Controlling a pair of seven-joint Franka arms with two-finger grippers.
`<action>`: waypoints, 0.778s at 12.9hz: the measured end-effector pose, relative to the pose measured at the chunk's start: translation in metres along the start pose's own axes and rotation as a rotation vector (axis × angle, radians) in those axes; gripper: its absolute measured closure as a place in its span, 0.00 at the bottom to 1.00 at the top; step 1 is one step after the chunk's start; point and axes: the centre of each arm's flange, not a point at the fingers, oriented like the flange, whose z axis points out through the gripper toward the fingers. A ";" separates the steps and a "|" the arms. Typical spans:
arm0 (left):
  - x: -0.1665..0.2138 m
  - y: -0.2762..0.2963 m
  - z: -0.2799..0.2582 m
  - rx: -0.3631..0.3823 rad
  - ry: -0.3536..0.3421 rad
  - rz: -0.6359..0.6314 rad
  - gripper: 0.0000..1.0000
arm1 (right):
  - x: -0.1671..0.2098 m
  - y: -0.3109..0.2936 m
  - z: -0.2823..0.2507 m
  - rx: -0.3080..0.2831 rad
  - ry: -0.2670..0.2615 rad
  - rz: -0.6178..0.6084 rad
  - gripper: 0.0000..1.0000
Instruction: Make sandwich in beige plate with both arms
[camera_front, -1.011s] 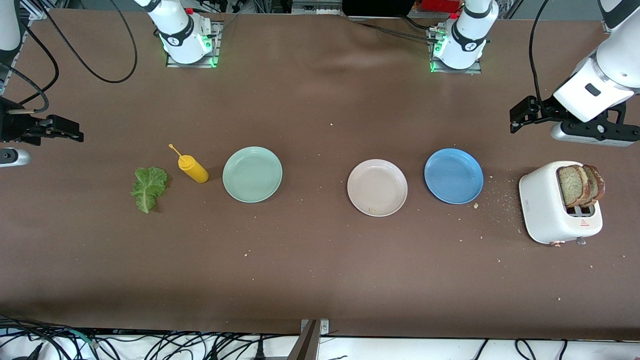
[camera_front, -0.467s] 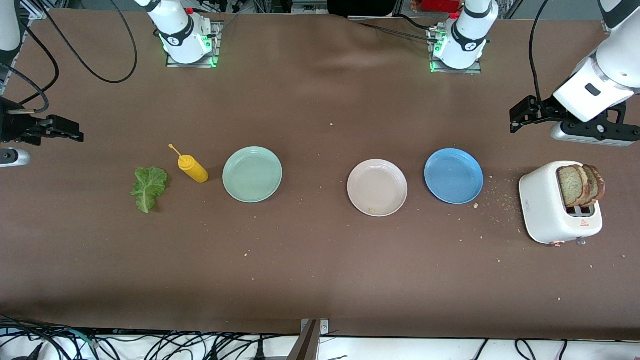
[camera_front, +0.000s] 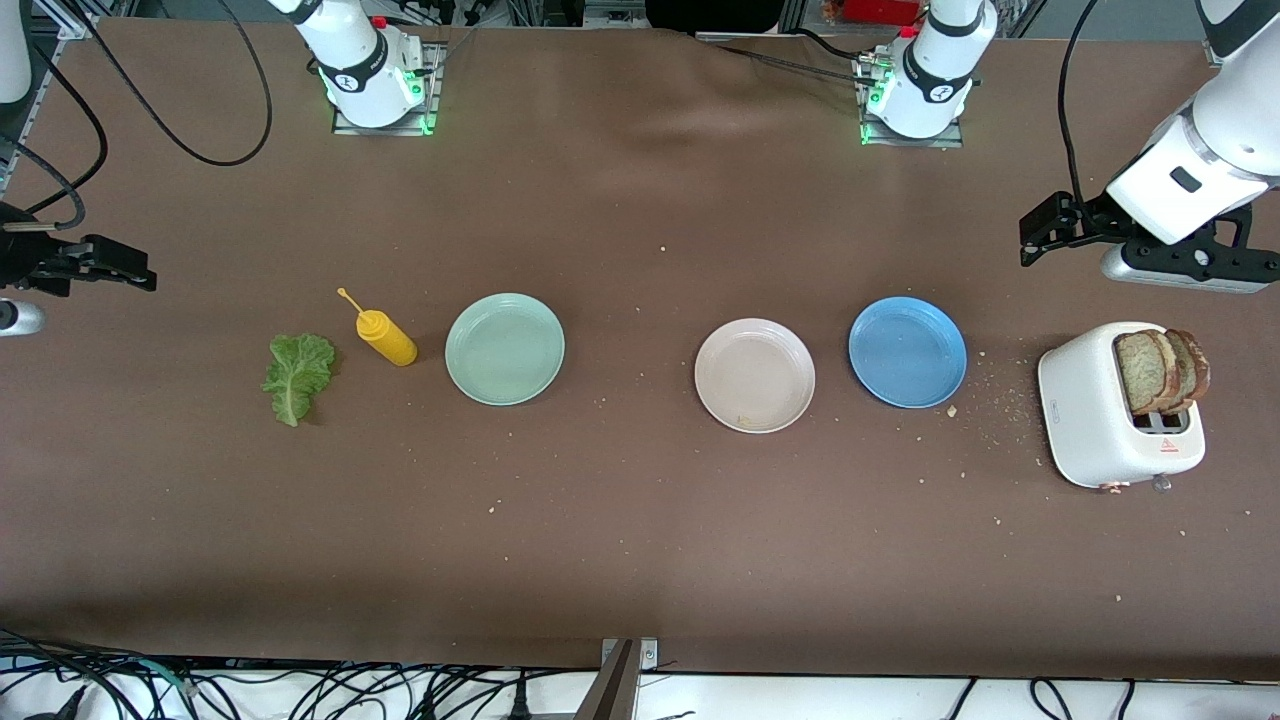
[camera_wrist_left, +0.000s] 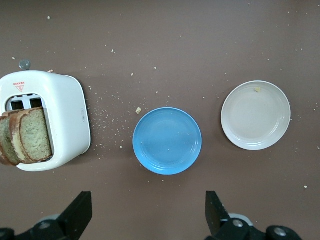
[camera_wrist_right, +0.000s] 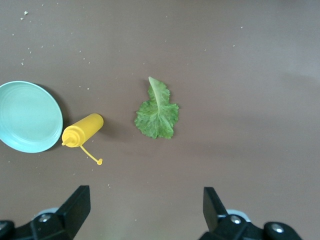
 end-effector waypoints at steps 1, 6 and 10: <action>0.000 0.000 0.000 0.000 0.000 0.000 0.00 | 0.000 0.002 0.000 -0.001 0.003 0.004 0.00; 0.000 0.000 0.000 0.000 0.000 0.000 0.00 | -0.001 0.007 0.000 -0.012 0.002 0.020 0.00; 0.000 0.000 0.000 0.000 0.000 0.000 0.00 | -0.001 0.006 -0.002 -0.012 0.005 0.019 0.00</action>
